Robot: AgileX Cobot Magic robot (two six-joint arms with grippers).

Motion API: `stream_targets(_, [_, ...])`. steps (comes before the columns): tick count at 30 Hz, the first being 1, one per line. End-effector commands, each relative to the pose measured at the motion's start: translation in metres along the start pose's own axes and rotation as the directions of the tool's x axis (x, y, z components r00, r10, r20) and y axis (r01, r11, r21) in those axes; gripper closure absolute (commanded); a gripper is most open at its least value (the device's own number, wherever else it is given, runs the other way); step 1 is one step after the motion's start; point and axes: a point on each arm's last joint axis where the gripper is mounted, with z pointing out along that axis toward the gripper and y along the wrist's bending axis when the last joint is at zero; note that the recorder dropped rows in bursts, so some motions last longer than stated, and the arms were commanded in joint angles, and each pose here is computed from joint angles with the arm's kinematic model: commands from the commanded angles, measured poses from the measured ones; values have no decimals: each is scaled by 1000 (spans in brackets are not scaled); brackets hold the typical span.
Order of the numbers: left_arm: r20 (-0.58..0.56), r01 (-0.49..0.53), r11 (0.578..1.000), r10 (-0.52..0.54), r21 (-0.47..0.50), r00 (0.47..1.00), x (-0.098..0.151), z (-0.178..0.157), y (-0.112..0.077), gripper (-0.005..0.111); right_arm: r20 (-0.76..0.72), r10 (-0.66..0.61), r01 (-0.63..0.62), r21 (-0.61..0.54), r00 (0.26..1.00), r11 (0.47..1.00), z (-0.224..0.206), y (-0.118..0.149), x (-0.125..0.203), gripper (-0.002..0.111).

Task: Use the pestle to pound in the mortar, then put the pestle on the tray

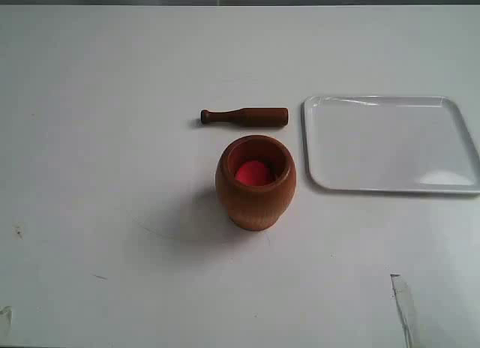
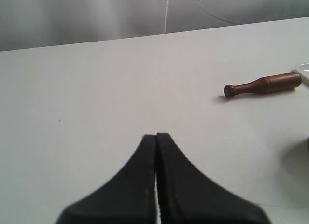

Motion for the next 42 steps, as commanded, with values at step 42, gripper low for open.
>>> stream_targets(42, [7, 12, 1000, -12, 8, 1000, 0, 0, -1, 107, -8, 300, -300, -29, 954, 954, 0, 3, 1, 108])
